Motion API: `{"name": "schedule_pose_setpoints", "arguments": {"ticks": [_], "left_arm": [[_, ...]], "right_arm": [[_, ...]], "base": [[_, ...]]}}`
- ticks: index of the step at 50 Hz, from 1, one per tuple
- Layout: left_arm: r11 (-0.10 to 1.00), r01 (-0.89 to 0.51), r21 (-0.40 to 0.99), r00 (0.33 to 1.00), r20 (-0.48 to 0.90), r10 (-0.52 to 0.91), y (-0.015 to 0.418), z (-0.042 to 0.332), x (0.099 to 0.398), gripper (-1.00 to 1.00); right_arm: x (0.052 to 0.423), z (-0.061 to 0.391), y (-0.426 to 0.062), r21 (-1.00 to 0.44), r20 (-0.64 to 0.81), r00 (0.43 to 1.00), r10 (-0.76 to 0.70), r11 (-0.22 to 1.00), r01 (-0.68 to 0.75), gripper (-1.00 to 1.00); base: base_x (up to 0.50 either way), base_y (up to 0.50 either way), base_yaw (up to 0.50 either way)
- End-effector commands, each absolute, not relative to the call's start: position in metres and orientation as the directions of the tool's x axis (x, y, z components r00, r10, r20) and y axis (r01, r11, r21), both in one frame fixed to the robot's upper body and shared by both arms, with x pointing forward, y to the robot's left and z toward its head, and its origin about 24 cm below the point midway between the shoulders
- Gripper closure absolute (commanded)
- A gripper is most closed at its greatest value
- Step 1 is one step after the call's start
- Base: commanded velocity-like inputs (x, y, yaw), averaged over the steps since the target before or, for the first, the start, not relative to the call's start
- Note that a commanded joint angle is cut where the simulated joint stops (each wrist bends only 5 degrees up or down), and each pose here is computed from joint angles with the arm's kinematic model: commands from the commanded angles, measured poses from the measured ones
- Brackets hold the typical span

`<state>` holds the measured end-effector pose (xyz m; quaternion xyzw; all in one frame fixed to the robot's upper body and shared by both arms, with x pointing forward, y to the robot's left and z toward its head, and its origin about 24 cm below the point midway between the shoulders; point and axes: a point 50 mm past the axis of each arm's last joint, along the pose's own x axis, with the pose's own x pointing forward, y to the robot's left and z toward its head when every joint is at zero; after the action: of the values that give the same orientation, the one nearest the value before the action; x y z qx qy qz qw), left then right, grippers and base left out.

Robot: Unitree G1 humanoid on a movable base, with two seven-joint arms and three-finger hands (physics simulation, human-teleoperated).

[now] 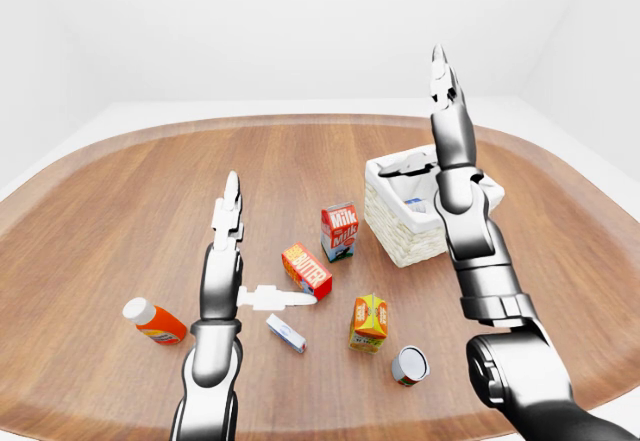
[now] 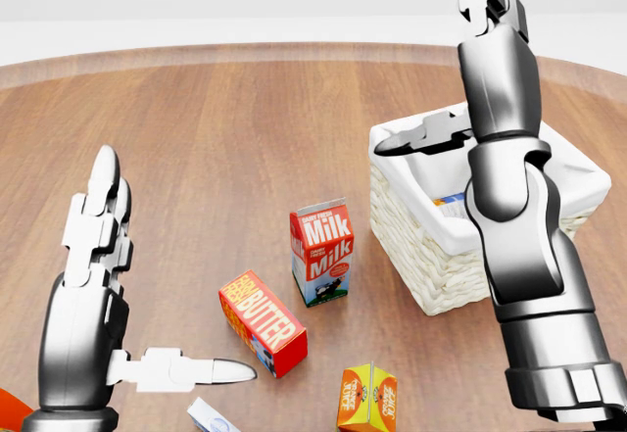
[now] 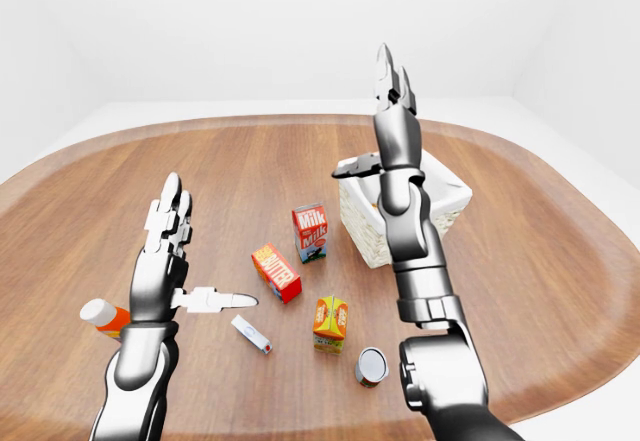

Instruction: Pick up the alphabet soup and the tomato sauce, and put them in the basket.

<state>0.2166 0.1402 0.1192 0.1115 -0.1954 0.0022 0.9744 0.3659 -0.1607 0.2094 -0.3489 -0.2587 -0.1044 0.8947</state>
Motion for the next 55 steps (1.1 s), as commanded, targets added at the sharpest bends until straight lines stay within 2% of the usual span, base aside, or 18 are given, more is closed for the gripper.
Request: {"name": "schedule_pose_setpoints", "arguments": {"ticks": [1, 28, 55], "left_arm": [[0.974, -0.045, 0.22, 0.921, 0.386, -0.044, 0.14, 0.121, 0.216, -1.0], [0.974, -0.048, 0.221, 0.923, 0.382, -0.041, 0.14, 0.119, 0.217, -1.0], [0.974, -0.051, 0.221, 0.922, 0.385, -0.039, 0.14, 0.12, 0.216, -1.0]], "right_arm": [[0.339, 0.222, -0.159, -0.508, 0.611, 0.791, 0.024, 0.778, 0.369, -1.0], [0.295, 0.216, -0.162, -0.47, 0.615, 0.788, 0.038, 0.82, 0.327, -1.0], [0.262, 0.182, -0.167, -0.475, 0.578, 0.814, 0.057, 0.835, 0.278, -1.0]], "base": [[0.0, 0.0, 0.0], [0.0, 0.0, 0.0], [0.0, 0.0, 0.0]]}}
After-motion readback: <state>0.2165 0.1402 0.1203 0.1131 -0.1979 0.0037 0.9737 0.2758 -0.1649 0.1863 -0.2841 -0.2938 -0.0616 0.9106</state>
